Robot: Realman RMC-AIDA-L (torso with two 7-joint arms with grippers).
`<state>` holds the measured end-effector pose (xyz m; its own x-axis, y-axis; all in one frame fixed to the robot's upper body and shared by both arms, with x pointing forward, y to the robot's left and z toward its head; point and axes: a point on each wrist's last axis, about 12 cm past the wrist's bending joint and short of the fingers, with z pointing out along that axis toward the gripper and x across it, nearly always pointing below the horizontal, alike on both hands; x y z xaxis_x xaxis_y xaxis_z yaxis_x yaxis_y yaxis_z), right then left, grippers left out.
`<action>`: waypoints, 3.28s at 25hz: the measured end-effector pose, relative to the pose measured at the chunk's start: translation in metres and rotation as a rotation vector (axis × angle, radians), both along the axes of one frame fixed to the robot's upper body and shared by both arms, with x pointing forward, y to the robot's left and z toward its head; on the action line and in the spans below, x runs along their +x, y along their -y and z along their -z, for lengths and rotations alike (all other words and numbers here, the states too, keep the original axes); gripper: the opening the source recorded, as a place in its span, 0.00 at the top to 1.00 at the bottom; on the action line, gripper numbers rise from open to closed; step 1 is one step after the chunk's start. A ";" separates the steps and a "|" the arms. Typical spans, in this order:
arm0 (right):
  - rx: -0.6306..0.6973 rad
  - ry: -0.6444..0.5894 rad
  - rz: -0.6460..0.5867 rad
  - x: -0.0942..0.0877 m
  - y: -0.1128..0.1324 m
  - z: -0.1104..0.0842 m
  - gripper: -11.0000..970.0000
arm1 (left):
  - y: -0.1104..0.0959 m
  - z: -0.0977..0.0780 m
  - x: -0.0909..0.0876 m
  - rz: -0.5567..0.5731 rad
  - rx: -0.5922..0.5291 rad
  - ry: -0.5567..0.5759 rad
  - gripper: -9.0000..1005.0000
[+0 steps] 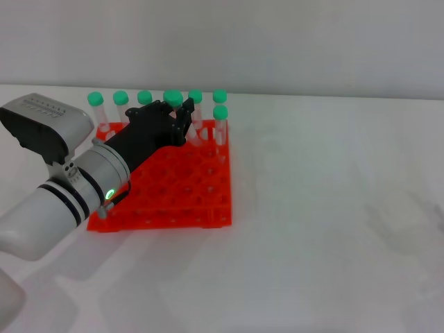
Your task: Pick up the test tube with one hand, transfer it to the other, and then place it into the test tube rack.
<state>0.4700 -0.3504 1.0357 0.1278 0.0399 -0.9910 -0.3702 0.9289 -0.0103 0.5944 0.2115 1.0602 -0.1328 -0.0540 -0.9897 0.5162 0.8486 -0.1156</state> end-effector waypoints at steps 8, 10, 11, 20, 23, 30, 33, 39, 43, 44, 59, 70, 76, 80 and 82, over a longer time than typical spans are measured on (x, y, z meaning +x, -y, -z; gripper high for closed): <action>0.000 -0.002 0.001 -0.001 0.001 0.000 0.10 | 0.002 0.003 0.007 -0.016 0.046 -0.040 0.79; 0.000 -0.003 0.000 -0.001 0.000 0.000 0.10 | 0.006 0.004 0.011 -0.009 0.068 -0.053 0.79; 0.000 -0.003 -0.001 -0.001 0.000 0.000 0.10 | 0.007 0.004 0.011 -0.004 0.075 -0.056 0.79; 0.002 0.007 -0.004 0.000 0.000 -0.001 0.10 | 0.010 0.006 0.013 0.002 0.120 -0.058 0.77; 0.002 0.008 -0.004 -0.001 0.001 -0.001 0.10 | 0.011 0.009 0.012 0.004 0.133 -0.072 0.76; 0.001 0.010 -0.003 -0.001 0.001 -0.001 0.10 | 0.008 0.019 0.000 0.005 0.140 -0.098 0.60; 0.000 0.008 -0.002 -0.001 0.001 -0.001 0.10 | 0.001 0.026 -0.014 -0.010 0.115 -0.107 0.51; 0.011 0.004 0.033 -0.003 0.005 0.000 0.10 | -0.032 0.032 -0.065 -0.081 -0.038 0.012 0.27; 0.016 -0.010 0.064 -0.002 0.008 0.002 0.10 | -0.071 0.034 -0.112 -0.230 -0.163 0.163 0.14; 0.021 -0.014 0.074 -0.002 0.008 0.003 0.10 | -0.082 0.036 -0.124 -0.281 -0.194 0.186 0.14; 0.127 -0.059 0.196 -0.013 0.010 0.015 0.10 | -0.133 0.065 -0.172 -0.589 -0.419 0.027 0.15; 0.138 -0.108 0.209 -0.017 0.008 0.022 0.10 | -0.129 0.069 -0.176 -0.581 -0.345 0.024 0.15; 0.102 -0.114 0.220 -0.021 0.003 0.027 0.10 | -0.128 0.068 -0.186 -0.565 -0.343 0.038 0.14; 0.096 -0.115 0.223 -0.022 0.002 0.028 0.10 | -0.128 0.069 -0.190 -0.561 -0.344 0.039 0.13; 0.096 -0.114 0.222 -0.022 0.002 0.028 0.10 | -0.128 0.068 -0.191 -0.558 -0.344 0.041 0.13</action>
<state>0.4481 -0.3520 1.0082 0.0321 0.1177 -0.9925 -0.1509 0.9822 0.1116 0.4038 0.3395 0.9919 0.0446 -0.4180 -0.9074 0.0194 0.9085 -0.4175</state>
